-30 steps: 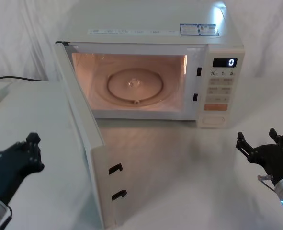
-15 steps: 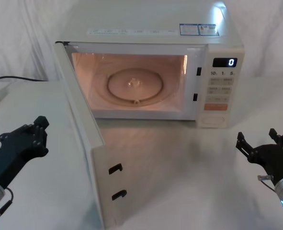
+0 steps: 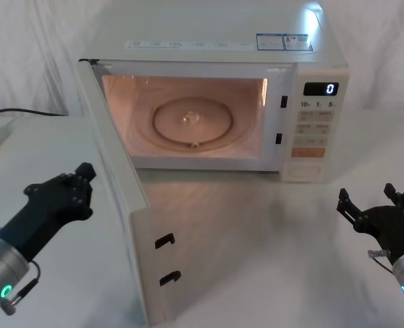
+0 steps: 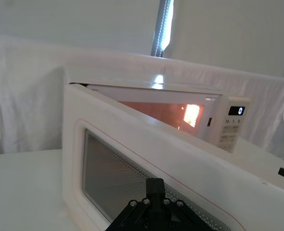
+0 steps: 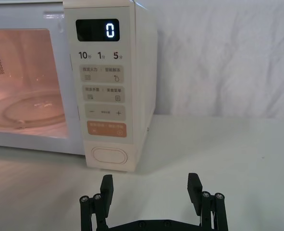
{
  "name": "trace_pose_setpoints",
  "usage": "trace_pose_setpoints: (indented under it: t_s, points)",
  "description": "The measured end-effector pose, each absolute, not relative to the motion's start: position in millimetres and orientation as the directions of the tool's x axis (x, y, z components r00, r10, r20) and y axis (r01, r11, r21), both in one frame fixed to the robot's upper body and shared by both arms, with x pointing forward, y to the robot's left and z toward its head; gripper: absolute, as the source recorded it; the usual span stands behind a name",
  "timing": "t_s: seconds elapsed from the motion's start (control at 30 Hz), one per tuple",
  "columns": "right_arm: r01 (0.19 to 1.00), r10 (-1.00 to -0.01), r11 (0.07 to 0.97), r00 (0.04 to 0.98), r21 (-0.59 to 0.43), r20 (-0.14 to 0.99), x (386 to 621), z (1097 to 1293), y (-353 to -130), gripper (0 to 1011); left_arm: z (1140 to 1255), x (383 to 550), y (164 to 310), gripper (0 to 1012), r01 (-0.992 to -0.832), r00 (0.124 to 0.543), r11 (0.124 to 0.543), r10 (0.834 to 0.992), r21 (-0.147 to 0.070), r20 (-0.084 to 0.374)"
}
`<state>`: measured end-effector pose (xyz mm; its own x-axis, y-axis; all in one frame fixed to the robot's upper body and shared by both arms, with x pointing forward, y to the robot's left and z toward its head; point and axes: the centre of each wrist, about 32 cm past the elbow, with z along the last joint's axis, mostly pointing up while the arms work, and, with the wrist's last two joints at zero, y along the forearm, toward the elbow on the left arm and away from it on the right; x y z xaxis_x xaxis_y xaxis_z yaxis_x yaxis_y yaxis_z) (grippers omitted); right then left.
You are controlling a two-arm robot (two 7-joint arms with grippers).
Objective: Press the button to open the microwave door with one hand; close the microwave door with the other hand.
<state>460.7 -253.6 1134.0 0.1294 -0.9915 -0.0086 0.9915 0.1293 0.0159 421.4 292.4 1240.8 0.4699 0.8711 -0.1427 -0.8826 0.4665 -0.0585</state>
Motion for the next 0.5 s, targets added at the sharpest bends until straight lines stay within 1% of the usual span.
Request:
trace_pose_setpoints:
  t_s: [0.13,0.27,0.4,0.5]
  points:
    - [0.991,-0.992,0.129,0.129,0.016,-0.009,461,1134.0,-254,1002,1239.5,426.5,287.1,0,-0.879,0.476,0.474,0.869,-0.053,-0.135]
    - [0.991,-0.992,0.129,0.129,0.016,-0.009,461,1134.0,-254,1002,1239.1,430.3,281.7,0,-0.876,0.483,0.480,0.867,-0.052,-0.124]
    - [0.991,-0.992,0.129,0.129,0.016,-0.009,461,1134.0,-254,1002,1240.2,435.6,273.7,0,-0.868,0.497,0.493,0.861,-0.059,-0.112]
    - [0.991,-0.992,0.129,0.129,0.016,-0.009,461,1134.0,-254,1002,1242.4,439.5,268.7,0,-0.863,0.505,0.501,0.857,-0.067,-0.104]
